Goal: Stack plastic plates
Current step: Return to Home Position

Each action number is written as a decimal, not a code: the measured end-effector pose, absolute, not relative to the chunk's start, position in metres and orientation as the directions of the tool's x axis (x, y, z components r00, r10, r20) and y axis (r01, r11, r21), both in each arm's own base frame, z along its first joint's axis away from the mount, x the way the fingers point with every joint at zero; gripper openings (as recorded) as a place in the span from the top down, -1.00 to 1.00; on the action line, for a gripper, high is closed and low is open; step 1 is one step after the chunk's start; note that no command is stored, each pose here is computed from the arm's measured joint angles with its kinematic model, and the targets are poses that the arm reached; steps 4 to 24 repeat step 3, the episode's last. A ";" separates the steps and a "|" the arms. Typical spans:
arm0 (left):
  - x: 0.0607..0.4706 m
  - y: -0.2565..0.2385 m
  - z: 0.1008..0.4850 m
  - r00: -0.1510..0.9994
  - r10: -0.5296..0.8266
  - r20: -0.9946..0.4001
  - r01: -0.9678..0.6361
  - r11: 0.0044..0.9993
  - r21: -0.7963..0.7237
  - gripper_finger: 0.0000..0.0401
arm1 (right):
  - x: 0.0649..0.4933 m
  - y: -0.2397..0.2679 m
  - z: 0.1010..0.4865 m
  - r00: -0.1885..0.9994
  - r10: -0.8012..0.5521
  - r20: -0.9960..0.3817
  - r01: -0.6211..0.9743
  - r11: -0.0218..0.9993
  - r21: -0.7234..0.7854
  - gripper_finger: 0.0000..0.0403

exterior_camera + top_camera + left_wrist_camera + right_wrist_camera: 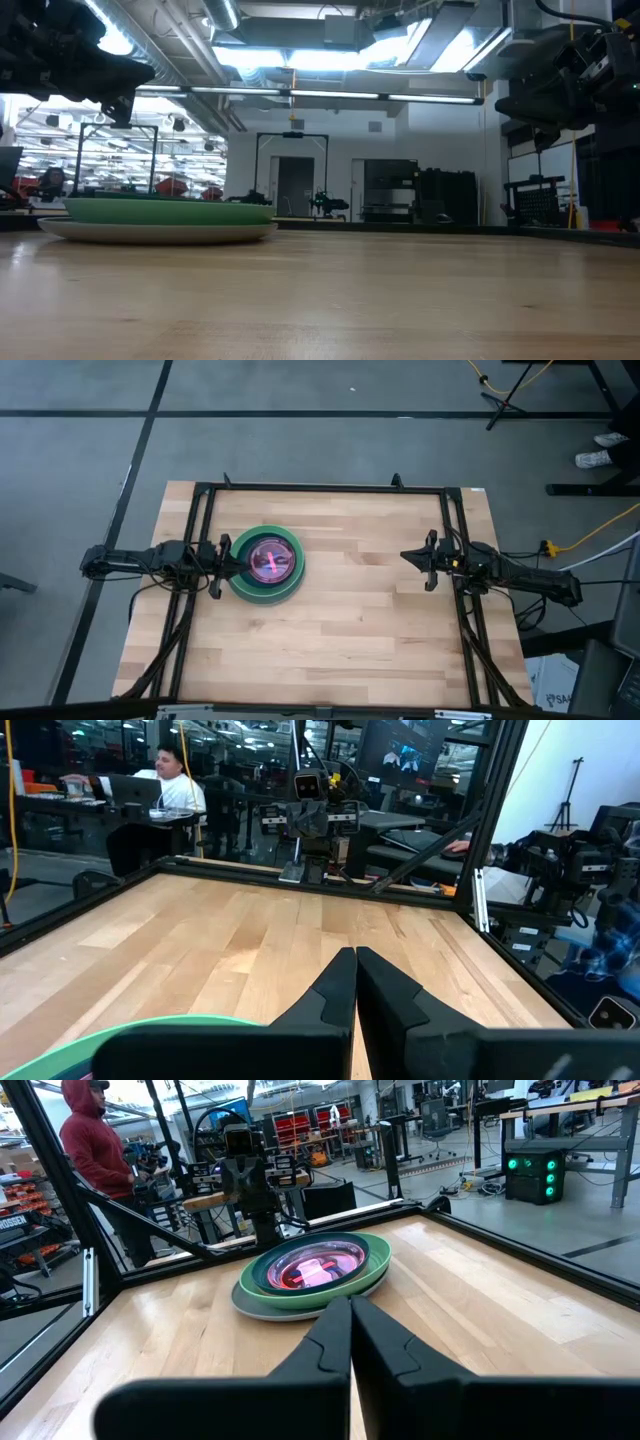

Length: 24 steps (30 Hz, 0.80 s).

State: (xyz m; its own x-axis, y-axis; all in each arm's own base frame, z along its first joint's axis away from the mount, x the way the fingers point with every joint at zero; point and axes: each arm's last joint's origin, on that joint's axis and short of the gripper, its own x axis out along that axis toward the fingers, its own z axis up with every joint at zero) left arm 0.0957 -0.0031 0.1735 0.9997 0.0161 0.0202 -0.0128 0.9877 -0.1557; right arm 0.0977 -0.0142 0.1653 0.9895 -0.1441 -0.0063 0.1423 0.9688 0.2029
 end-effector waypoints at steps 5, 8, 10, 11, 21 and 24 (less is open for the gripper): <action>0.096 -0.003 0.173 1.000 0.016 0.020 -0.013 0.988 -0.156 0.97 | 0.098 -0.014 0.165 0.990 -0.144 -0.006 0.142 0.969 0.203 1.00; 0.096 -0.003 0.173 1.000 0.016 0.020 -0.013 0.988 -0.156 0.97 | 0.098 -0.014 0.165 0.990 -0.144 -0.006 0.142 0.969 0.203 1.00; 0.096 -0.003 0.173 1.000 0.016 0.020 -0.013 0.988 -0.156 0.97 | 0.098 -0.014 0.165 0.990 -0.144 -0.006 0.142 0.969 0.203 1.00; 0.096 -0.003 0.173 1.000 0.016 0.020 -0.013 0.988 -0.156 0.97 | 0.098 -0.014 0.165 0.990 -0.144 -0.006 0.142 0.969 0.203 1.00; 0.096 -0.003 0.173 1.000 0.016 0.020 -0.013 0.988 -0.156 0.97 | 0.098 -0.014 0.165 0.990 -0.144 -0.006 0.142 0.969 0.203 1.00; 0.096 -0.003 0.173 1.000 0.016 0.020 -0.013 0.988 -0.156 0.97 | 0.098 -0.014 0.165 0.990 -0.144 -0.006 0.142 0.969 0.203 1.00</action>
